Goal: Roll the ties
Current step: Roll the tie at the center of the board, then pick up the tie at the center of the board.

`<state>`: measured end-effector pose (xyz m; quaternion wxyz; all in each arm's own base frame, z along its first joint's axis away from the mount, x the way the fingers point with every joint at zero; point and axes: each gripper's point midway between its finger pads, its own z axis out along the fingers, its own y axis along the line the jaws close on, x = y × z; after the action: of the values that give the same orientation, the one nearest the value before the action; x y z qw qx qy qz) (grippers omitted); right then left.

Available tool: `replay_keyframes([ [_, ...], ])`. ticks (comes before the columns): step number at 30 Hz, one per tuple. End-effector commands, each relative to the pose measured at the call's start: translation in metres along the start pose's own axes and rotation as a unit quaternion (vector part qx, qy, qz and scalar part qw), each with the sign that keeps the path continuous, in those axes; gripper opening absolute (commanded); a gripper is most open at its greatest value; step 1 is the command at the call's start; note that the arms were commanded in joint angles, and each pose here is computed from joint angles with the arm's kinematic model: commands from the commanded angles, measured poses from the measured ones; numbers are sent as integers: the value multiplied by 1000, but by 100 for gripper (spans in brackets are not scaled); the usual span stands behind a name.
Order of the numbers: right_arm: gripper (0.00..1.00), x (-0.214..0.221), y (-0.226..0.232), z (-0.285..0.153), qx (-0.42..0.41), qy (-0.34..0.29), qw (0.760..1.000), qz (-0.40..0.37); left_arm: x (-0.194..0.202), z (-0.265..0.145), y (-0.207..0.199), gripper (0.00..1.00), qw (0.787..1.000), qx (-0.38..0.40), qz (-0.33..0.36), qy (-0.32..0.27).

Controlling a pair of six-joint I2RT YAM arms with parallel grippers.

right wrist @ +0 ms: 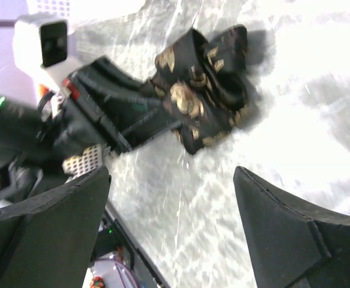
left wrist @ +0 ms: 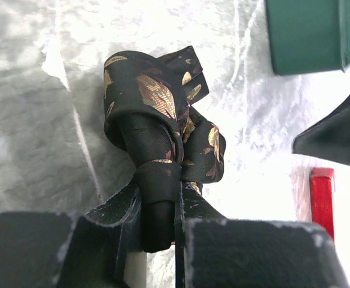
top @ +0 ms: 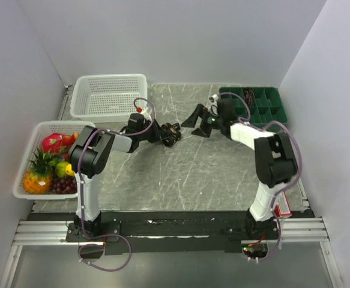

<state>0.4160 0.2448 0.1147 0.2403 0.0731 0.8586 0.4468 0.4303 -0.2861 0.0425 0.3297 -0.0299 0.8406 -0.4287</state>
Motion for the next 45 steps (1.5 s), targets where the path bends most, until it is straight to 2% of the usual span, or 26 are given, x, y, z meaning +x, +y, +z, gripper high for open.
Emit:
replay_keyframes([
  [1, 92, -10, 16, -25, -68, -40, 996, -39, -5, -8, -24, 1, 997, 74, 28, -5],
  [9, 97, 14, 21, -19, -144, -16, 989, -37, -16, -42, -86, 1, 971, 231, 50, -27],
  [17, 99, 24, 33, -9, -161, 0, 986, -47, -20, -54, -111, 1, 960, 275, 54, -18],
  [25, 91, 31, 46, 3, -169, 11, 984, -55, -17, -59, -130, 1, 949, 312, 52, -10],
  [28, 83, 29, 48, 5, -174, 5, 983, -52, -14, -57, -133, 1, 949, 310, 58, -5],
  [29, 67, 29, 49, 4, -176, 5, 983, -43, -13, -56, -133, 1, 949, 310, 60, -4],
  [31, 54, 29, 49, 3, -181, -2, 983, -39, -11, -56, -134, 1, 950, 308, 61, -1],
  [32, 39, 27, 50, 3, -180, -7, 983, -35, -11, -56, -134, 1, 950, 307, 61, -1],
  [34, 29, 24, 53, 2, -183, -13, 982, -33, -10, -57, -134, 1, 949, 308, 65, 0],
  [36, 14, 21, 53, 2, -180, -23, 983, -29, -8, -59, -136, 1, 947, 313, 68, 3],
  [37, 0, 20, 54, 1, -180, -26, 983, -27, -7, -59, -135, 1, 947, 313, 68, 3],
  [38, 0, 19, 55, 0, -180, -32, 983, -30, -6, -59, -135, 2, 947, 313, 68, 3],
  [39, 0, 16, 57, -3, -179, -41, 982, -33, -7, -62, -137, 4, 946, 316, 74, 1],
  [42, 0, 9, 64, -9, -174, -61, 982, -47, -8, -62, -133, 34, 951, 298, 85, -9],
  [43, 0, 7, 65, -11, -171, -65, 982, -55, -8, -60, -128, 50, 956, 283, 82, -7],
  [45, 0, 0, 72, -16, -168, -75, 981, -63, -13, -63, -131, 71, 956, 276, 101, -20],
])
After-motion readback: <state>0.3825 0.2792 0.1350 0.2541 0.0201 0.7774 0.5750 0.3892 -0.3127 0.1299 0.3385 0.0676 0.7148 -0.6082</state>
